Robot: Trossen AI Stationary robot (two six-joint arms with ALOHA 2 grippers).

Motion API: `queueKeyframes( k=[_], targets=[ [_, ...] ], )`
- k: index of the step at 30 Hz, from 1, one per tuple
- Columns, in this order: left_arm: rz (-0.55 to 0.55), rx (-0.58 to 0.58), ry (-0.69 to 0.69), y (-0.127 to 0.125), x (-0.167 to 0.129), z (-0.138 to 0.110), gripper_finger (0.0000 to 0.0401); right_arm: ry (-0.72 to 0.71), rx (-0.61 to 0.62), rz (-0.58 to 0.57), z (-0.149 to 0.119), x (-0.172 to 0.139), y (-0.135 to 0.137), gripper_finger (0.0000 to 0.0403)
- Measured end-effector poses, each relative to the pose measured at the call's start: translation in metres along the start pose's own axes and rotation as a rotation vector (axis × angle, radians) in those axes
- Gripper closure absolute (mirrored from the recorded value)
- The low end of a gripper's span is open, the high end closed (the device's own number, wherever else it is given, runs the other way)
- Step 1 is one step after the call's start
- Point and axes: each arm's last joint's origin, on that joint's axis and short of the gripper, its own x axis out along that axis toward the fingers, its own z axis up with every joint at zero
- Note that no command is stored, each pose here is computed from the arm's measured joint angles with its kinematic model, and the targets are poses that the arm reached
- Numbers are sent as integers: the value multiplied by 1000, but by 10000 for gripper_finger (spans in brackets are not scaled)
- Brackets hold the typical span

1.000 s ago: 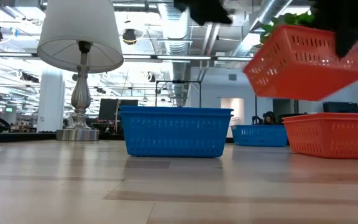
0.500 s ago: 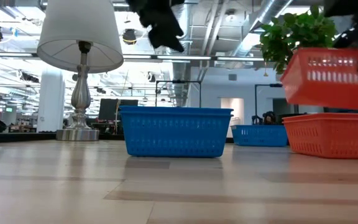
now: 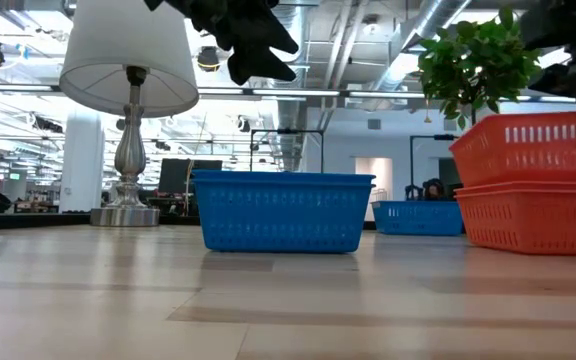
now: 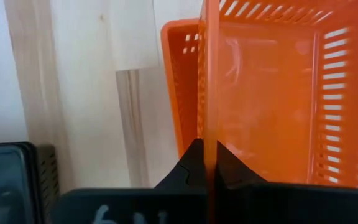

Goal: Stack baskets by color
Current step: Stack the top orange bin on top of the bottom orange bin

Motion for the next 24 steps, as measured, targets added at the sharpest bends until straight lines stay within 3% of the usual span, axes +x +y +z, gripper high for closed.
queueKeyframes(
  k=[18,24],
  targets=[
    [0,3,2,0,0,0,147,29,-85,18,-8,14,0,395],
    [0,2,2,0,0,0,147,30,-87,17,-8,14,0,359]
  ],
)
